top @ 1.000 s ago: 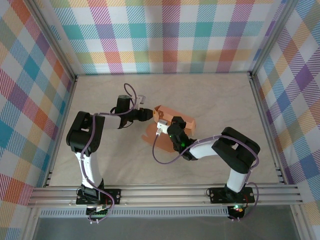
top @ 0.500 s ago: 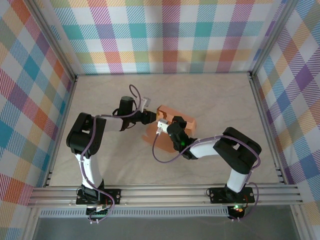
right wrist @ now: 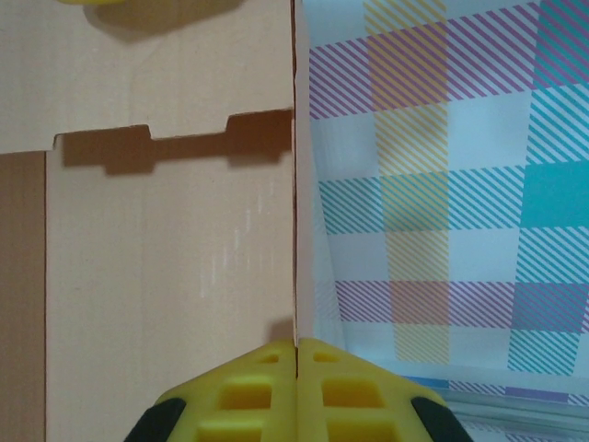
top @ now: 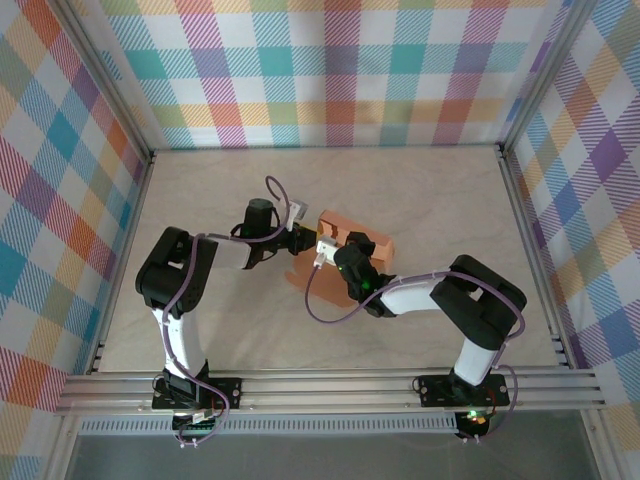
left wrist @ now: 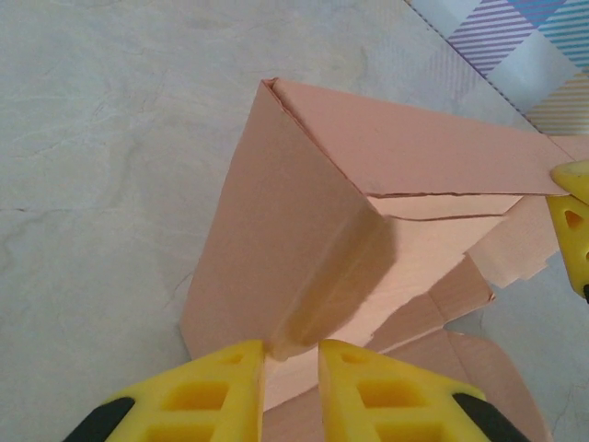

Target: Fold the paper box

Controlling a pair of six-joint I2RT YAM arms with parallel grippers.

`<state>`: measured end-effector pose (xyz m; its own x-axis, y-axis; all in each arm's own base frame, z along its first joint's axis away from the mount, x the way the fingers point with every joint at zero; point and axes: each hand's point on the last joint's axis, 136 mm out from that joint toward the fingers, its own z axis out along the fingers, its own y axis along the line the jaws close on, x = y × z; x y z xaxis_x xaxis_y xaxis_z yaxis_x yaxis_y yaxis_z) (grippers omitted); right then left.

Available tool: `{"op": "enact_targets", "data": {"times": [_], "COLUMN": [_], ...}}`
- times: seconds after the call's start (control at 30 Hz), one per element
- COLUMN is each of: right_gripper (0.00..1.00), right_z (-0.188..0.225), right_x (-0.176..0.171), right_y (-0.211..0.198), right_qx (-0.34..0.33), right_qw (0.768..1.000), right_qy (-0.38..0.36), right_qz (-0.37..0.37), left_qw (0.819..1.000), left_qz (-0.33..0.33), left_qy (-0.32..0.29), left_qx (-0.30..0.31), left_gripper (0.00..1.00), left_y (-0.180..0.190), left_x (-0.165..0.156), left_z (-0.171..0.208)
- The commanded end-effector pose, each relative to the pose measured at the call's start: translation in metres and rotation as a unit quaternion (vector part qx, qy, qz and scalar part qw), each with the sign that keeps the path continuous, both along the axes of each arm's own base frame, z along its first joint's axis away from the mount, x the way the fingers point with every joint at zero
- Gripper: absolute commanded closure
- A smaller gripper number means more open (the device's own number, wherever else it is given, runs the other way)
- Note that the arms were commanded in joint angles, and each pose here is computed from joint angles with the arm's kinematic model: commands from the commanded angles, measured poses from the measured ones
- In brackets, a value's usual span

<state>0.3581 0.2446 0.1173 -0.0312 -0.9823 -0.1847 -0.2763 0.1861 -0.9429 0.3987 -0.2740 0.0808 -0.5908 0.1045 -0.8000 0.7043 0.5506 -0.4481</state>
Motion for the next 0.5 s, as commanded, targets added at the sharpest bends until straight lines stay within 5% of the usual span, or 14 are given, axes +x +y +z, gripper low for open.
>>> {"op": "enact_targets", "data": {"times": [0.0,0.47], "right_gripper": [1.0,1.0], "right_z": [0.0041,0.0015], "right_x": [-0.0004,-0.0089], "right_y": [0.0075,0.0108], "right_qx": [0.019,0.049], "right_qw": [1.0,0.997], "right_qy": [0.007,0.053], "right_qz": [0.011,0.02], "left_qw": [0.999,0.999], "left_qz": [-0.031,-0.012], "left_qy": [-0.041,-0.043], "left_qx": [-0.012,-0.002], "left_gripper": [0.78,0.72], "left_y": [-0.0166,-0.02], "left_x": [-0.007,-0.0072], "left_z": [0.017,0.011]}}
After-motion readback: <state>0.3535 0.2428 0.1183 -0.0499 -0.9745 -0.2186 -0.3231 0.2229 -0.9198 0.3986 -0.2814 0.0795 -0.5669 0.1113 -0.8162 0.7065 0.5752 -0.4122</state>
